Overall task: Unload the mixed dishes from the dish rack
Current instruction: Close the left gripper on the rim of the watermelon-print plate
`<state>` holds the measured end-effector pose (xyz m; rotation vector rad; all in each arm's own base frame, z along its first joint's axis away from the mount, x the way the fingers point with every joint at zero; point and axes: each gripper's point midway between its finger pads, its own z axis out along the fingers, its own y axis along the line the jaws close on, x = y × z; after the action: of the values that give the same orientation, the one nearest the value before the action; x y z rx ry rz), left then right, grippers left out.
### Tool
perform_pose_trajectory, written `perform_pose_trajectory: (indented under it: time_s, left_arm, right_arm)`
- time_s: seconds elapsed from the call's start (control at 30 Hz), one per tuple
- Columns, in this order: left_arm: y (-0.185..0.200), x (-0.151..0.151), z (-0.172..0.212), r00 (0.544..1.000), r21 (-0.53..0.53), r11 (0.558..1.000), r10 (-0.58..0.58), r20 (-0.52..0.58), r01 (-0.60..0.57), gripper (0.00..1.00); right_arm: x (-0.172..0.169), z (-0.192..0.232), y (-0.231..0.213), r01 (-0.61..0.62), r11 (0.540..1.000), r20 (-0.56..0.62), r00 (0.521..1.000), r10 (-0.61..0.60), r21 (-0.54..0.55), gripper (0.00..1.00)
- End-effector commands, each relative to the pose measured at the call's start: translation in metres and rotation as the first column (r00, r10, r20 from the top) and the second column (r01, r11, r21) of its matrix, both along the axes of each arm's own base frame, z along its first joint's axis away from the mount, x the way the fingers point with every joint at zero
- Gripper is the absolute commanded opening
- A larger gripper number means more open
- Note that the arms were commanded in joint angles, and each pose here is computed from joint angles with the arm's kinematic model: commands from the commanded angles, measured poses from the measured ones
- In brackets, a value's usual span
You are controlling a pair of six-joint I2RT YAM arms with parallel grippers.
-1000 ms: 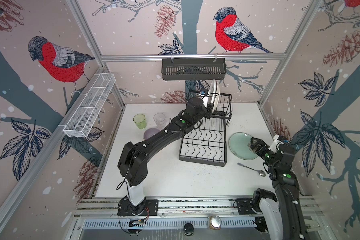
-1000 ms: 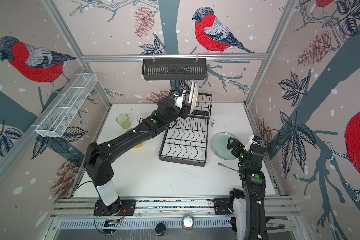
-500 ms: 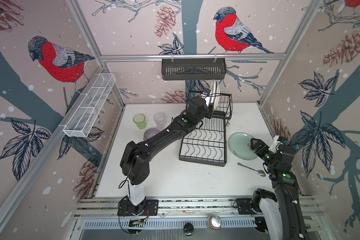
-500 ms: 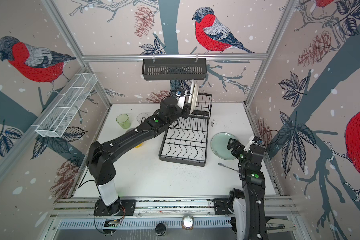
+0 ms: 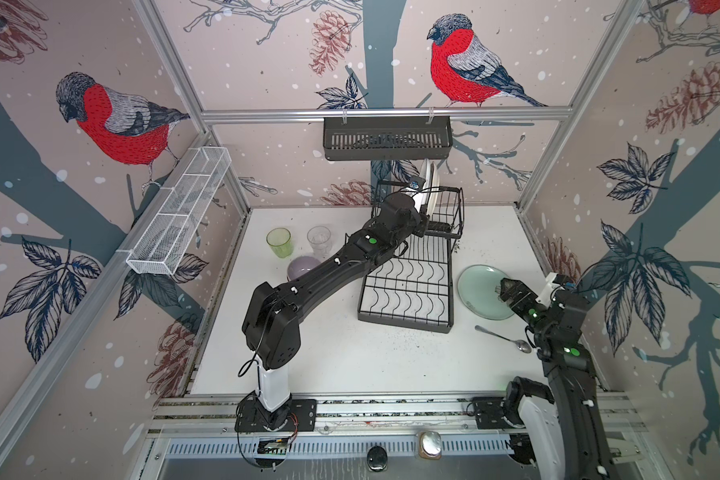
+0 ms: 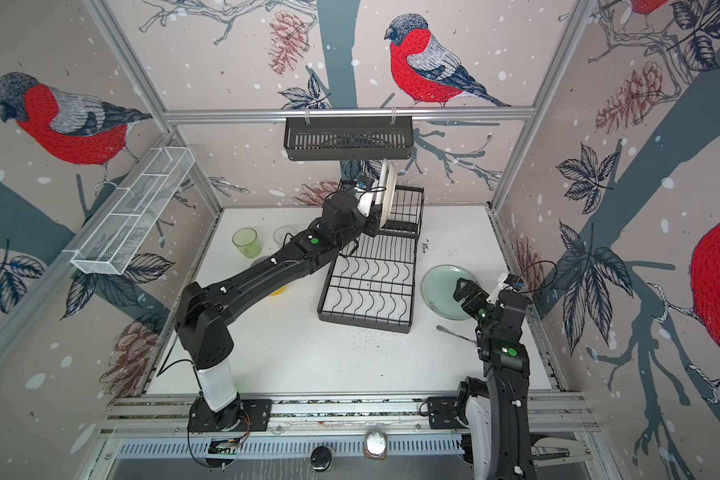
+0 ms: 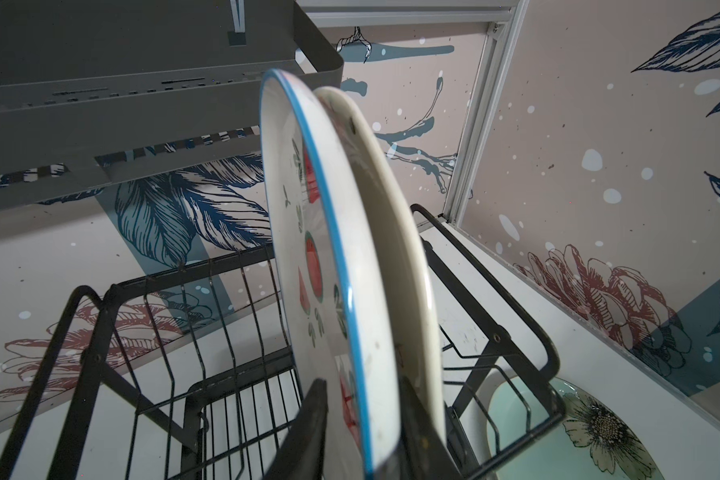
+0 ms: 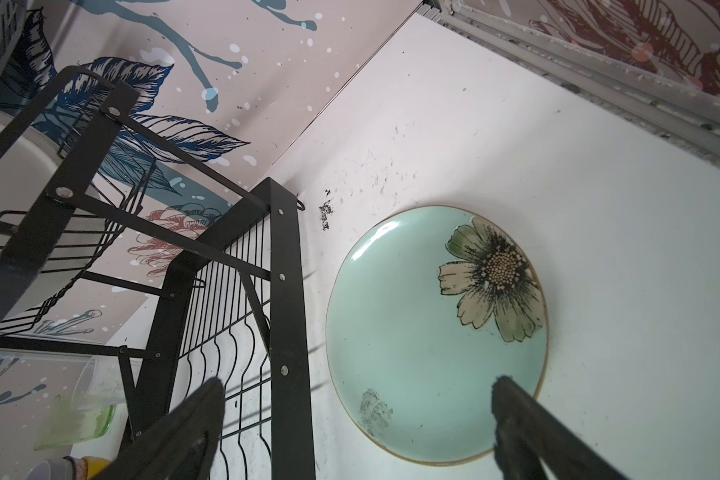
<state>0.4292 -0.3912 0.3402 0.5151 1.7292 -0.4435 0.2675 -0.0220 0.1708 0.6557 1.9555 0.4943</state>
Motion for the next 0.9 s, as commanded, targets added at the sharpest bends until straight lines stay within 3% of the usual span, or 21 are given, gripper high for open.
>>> perform_pose_trajectory:
  time_s: [0.0, 0.53, 0.63, 0.87]
  left_arm:
    - [0.0017, 0.0012, 0.0086, 0.999, 0.021, 1.0, 0.018, 0.041, -0.019, 0.28]
    - [0.0012, 0.0036, 0.0123, 0.998, 0.026, 0.999, 0.028, 0.053, -0.029, 0.2]
    - [0.0014, 0.0045, 0.0126, 0.998, 0.034, 0.999, 0.034, 0.057, -0.036, 0.1]
    - [0.0007, 0.0058, 0.0147, 0.996, 0.05, 0.998, 0.045, 0.073, -0.049, 0.11]
  right_arm:
    - [0.0004, -0.0019, -0.003, 0.017, 1.0, 0.0, 1.0, -0.017, -0.004, 1.0]
    - [-0.0014, -0.0083, -0.0043, 0.022, 1.0, -0.014, 1.0, -0.022, -0.011, 1.0]
    - [-0.0017, -0.0089, -0.0043, 0.023, 1.0, -0.016, 1.0, -0.023, -0.012, 1.0]
    - [-0.0024, -0.0109, -0.0059, 0.032, 0.999, -0.024, 0.999, -0.032, -0.012, 0.99]
